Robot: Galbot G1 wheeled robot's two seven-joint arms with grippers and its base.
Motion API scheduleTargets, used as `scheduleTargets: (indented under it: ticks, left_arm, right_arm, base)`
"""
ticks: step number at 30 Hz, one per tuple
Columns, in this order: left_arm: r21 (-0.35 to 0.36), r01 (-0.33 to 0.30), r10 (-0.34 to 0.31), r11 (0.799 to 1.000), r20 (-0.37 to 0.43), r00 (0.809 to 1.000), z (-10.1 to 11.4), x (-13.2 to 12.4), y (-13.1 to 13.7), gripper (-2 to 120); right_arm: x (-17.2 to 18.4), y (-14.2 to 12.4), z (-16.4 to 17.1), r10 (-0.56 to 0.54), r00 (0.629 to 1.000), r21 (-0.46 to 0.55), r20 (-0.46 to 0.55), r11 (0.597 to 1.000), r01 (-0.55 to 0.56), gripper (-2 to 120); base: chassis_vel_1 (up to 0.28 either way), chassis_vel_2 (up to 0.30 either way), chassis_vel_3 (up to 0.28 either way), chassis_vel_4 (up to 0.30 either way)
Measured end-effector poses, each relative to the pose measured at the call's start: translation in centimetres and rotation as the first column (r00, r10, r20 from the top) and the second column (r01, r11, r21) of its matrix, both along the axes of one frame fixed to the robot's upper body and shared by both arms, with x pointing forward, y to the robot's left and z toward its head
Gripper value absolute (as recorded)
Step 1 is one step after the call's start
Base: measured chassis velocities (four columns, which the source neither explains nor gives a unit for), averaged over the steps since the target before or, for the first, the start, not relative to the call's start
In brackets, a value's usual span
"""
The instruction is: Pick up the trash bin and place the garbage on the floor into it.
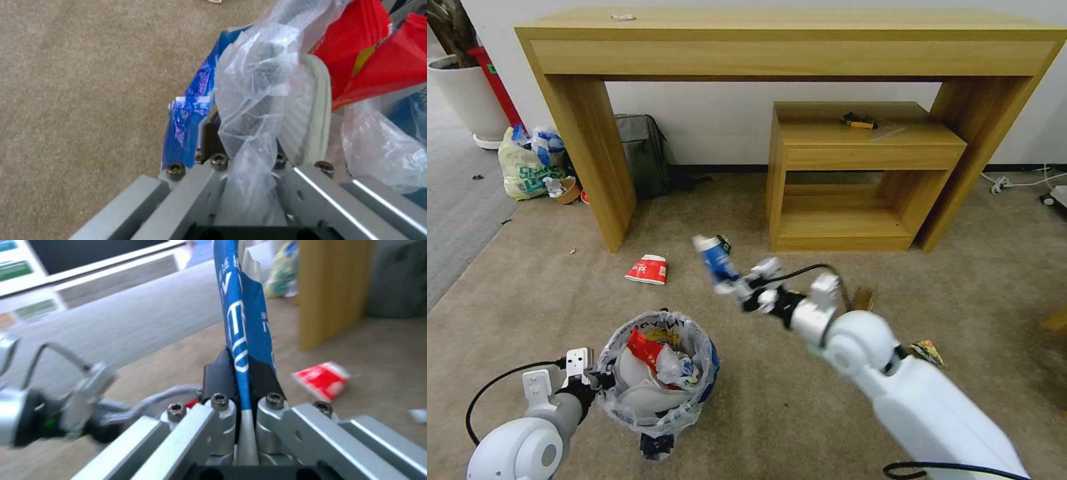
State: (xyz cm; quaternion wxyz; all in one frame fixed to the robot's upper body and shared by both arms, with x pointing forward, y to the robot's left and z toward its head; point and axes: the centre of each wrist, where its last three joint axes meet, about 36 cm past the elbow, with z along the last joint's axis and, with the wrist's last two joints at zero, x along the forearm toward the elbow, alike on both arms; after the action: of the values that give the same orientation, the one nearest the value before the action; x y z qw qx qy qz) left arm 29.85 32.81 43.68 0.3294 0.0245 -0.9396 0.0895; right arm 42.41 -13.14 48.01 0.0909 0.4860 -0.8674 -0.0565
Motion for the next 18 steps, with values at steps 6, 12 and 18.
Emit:
scheduleTargets:
  ticks: [6, 12, 18]
  left_arm:
    - [0.002, -0.003, 0.003, 1.000, 0.003, 1.000, 0.1, 0.2, -0.1, 0]
    - [-0.008, -0.002, 0.002, 1.000, 0.008, 1.000, 0.2, 0.2, -0.6, 0]
    - [-0.006, -0.008, 0.008, 1.000, 0.015, 1.000, 0.6, 0.0, -0.5, 0]
  right_arm:
    - [-1.1, 3.2, -1.8, 0.098, 0.994, -0.034, -0.050, 0.994, -0.100, 0]
    - [-1.2, 6.5, -3.0, 0.180, 0.983, -0.135, -0.023, 0.974, -0.182, 0]
    - [-1.1, 8.6, -3.2, 0.165, 0.986, -0.205, -0.030, 0.964, -0.168, 0]
  base:
    - [0.000, 0.000, 0.000, 0.000]
    - [0.000, 0.000, 0.000, 0.000]
    - [0.000, 0.000, 0.000, 0.000]
